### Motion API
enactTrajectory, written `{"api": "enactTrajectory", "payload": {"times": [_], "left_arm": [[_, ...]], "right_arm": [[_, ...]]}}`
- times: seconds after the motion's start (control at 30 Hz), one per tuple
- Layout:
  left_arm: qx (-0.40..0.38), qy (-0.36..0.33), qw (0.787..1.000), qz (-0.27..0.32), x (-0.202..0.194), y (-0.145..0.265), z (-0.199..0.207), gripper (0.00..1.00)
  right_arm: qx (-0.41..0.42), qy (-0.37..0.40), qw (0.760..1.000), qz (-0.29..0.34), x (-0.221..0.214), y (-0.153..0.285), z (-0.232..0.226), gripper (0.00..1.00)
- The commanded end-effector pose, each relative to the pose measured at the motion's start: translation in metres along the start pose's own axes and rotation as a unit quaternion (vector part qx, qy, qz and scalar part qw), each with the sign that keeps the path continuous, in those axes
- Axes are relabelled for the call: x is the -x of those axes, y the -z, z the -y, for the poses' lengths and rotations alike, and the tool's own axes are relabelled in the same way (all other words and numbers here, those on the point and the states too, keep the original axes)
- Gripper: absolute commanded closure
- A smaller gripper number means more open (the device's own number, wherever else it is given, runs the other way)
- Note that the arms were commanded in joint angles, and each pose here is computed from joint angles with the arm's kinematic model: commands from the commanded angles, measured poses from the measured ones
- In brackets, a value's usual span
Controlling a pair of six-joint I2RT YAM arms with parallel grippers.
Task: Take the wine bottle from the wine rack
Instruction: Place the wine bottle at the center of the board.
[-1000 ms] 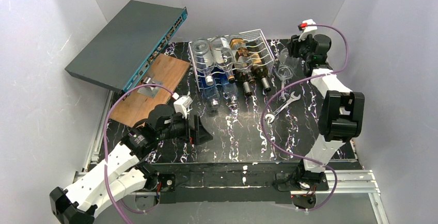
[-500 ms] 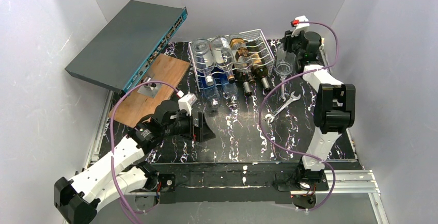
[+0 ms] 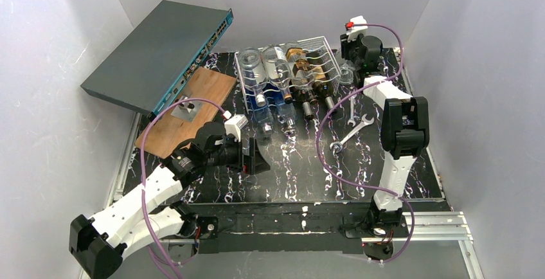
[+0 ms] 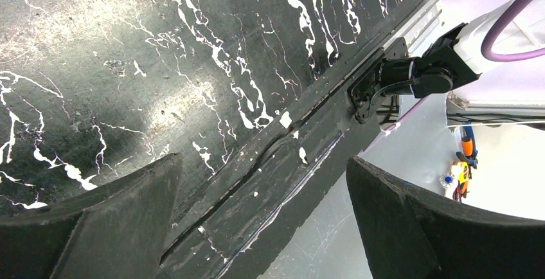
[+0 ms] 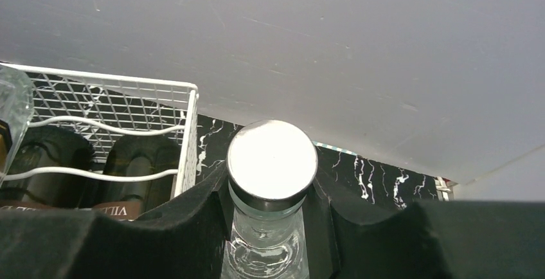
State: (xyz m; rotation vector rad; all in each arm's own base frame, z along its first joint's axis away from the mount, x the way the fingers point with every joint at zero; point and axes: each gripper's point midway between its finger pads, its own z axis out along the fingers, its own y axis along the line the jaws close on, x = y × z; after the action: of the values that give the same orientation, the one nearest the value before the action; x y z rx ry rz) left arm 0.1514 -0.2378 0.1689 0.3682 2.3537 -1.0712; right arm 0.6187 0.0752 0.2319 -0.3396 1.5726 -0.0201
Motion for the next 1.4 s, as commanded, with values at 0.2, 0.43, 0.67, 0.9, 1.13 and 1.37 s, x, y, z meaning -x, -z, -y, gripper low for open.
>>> {"api": "enactTrajectory", "payload": {"times": [0.2, 0.43, 0.67, 0.9, 1.13, 1.37], "left_arm": [[-0.02, -0.019, 1.0, 0.01, 0.015, 0.003, 0.015, 0.02], [-0.02, -0.02, 1.0, 0.01, 0.014, 0.003, 0.015, 0.01], [-0.022, -0.02, 0.999, 0.014, 0.014, 0.006, 0.016, 0.01], [-0.024, -0.019, 0.999, 0.017, 0.013, 0.008, 0.016, 0.01], [-0.029, -0.018, 0.999, 0.026, 0.012, 0.013, 0.019, 0.01], [-0.035, -0.016, 0.999, 0.03, 0.011, 0.017, 0.021, 0.01]], "right_arm": [[-0.104, 0.017, 0.983, 0.148, 0.102, 0.005, 0.047, 0.75], [-0.107, 0.008, 0.985, 0.135, 0.09, 0.006, 0.046, 0.55], [-0.104, 0.006, 0.987, 0.122, 0.078, 0.01, 0.042, 0.28], [-0.094, 0.022, 0.988, 0.118, 0.079, 0.014, 0.04, 0.02], [-0.094, 0.067, 0.987, 0.116, 0.084, 0.024, 0.041, 0.02], [-0.061, 0.162, 0.979, 0.104, 0.089, 0.039, 0.028, 0.02]]}}
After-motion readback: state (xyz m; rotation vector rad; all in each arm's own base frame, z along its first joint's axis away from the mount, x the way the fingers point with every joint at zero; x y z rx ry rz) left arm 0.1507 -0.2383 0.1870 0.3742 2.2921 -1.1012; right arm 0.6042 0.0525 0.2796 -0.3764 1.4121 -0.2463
